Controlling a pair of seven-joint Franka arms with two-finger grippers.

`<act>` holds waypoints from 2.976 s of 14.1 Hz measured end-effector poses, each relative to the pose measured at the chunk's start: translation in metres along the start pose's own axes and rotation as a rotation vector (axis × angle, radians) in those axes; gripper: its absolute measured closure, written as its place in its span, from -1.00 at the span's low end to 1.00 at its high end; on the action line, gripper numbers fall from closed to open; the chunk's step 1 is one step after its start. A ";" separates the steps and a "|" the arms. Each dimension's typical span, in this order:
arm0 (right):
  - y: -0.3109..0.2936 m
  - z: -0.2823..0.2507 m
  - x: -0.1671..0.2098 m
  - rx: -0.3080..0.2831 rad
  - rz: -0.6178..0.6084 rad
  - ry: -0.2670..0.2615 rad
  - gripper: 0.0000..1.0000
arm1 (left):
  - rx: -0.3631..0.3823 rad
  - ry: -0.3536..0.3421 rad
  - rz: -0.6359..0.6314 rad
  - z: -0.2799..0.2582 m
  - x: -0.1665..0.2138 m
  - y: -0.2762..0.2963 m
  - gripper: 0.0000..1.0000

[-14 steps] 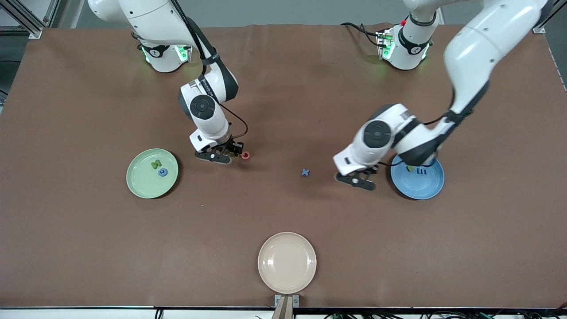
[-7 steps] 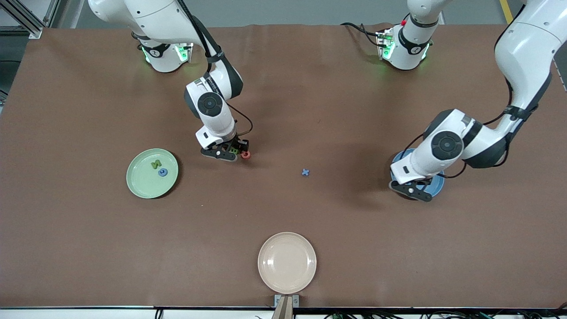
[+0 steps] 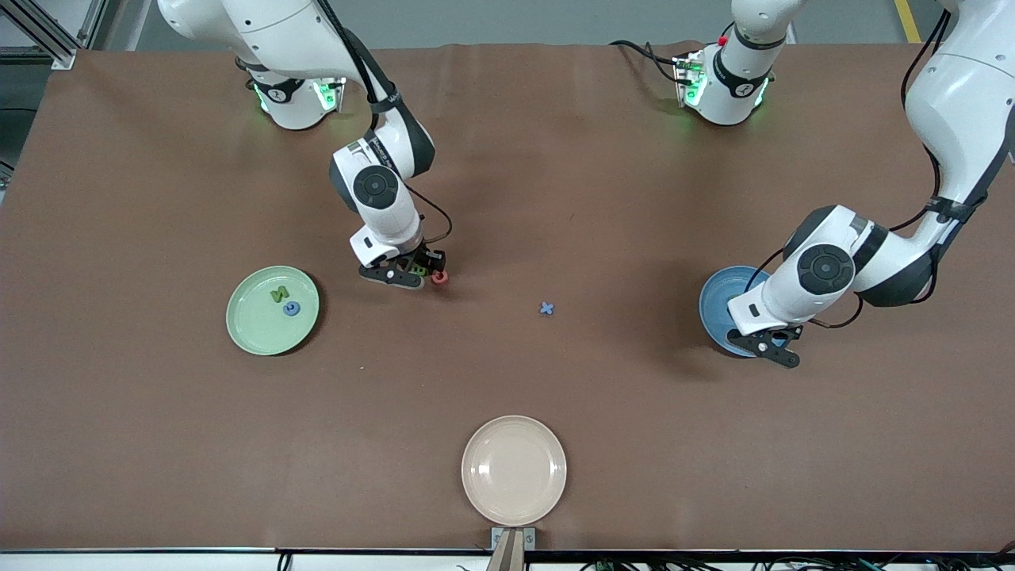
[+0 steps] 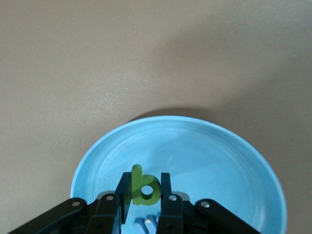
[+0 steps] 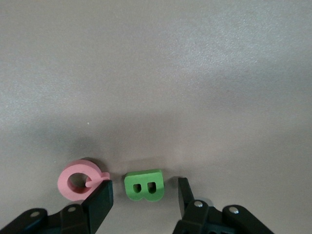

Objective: Sort upper and lower case letters into plates

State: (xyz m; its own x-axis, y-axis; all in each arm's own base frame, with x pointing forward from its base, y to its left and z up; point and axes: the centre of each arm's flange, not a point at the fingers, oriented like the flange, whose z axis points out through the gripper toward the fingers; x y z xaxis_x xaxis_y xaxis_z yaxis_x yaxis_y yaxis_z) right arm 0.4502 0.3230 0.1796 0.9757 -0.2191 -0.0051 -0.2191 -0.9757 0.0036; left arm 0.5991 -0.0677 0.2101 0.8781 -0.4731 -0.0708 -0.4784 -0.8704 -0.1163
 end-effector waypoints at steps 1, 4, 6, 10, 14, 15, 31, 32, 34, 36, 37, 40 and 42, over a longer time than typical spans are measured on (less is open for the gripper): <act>0.001 0.000 0.001 0.000 0.001 0.001 -0.26 | -0.003 0.003 0.007 0.005 -0.001 -0.003 0.44; 0.006 0.003 0.004 -0.008 0.011 0.000 -0.26 | -0.006 0.005 0.016 0.013 -0.004 -0.009 0.44; 0.008 0.006 0.006 -0.011 0.013 0.001 -0.26 | -0.005 0.006 0.025 0.016 -0.005 -0.013 0.44; 0.009 0.005 0.008 -0.012 0.013 0.004 -0.22 | -0.006 0.012 0.030 0.016 -0.005 -0.014 0.17; 0.011 0.001 0.011 -0.013 0.013 0.009 0.30 | -0.009 0.010 -0.021 -0.007 0.006 0.010 -0.66; 0.012 0.002 0.011 -0.014 0.015 0.008 0.30 | -0.010 -0.005 -0.053 -0.020 0.010 0.026 -0.84; 0.247 -0.065 0.174 0.002 -0.317 -0.027 0.30 | -0.035 0.007 -0.361 -0.073 0.089 0.353 -1.00; 0.263 -0.062 0.180 0.003 -0.334 -0.018 0.30 | -0.047 0.018 -0.368 -0.069 0.093 0.365 -1.00; 0.284 -0.051 0.187 -0.001 -0.358 0.000 0.30 | -0.083 0.038 -0.387 -0.061 0.100 0.379 -1.00; 0.293 -0.034 0.191 -0.008 -0.375 0.016 0.30 | -0.115 0.054 -0.394 -0.052 0.105 0.381 -1.00; 0.295 -0.025 0.191 -0.012 -0.380 0.019 0.30 | -0.127 0.057 -0.397 -0.048 0.107 0.381 -1.00; 0.299 -0.012 0.190 -0.017 -0.382 0.010 0.30 | -0.149 0.073 -0.382 -0.040 0.112 0.378 -0.93; 0.298 -0.012 0.191 -0.016 -0.383 0.011 -0.01 | -0.159 0.091 -0.365 -0.038 0.115 0.374 -0.82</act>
State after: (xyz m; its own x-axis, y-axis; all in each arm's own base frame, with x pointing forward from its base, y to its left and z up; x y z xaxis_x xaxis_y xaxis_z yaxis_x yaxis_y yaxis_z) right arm 0.5712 -0.0099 0.1919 0.9869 0.1613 0.0019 0.1612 -0.9867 0.0193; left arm 0.5217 -0.4525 0.1957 0.9904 -0.1335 0.0359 -0.1348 -0.9901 0.0380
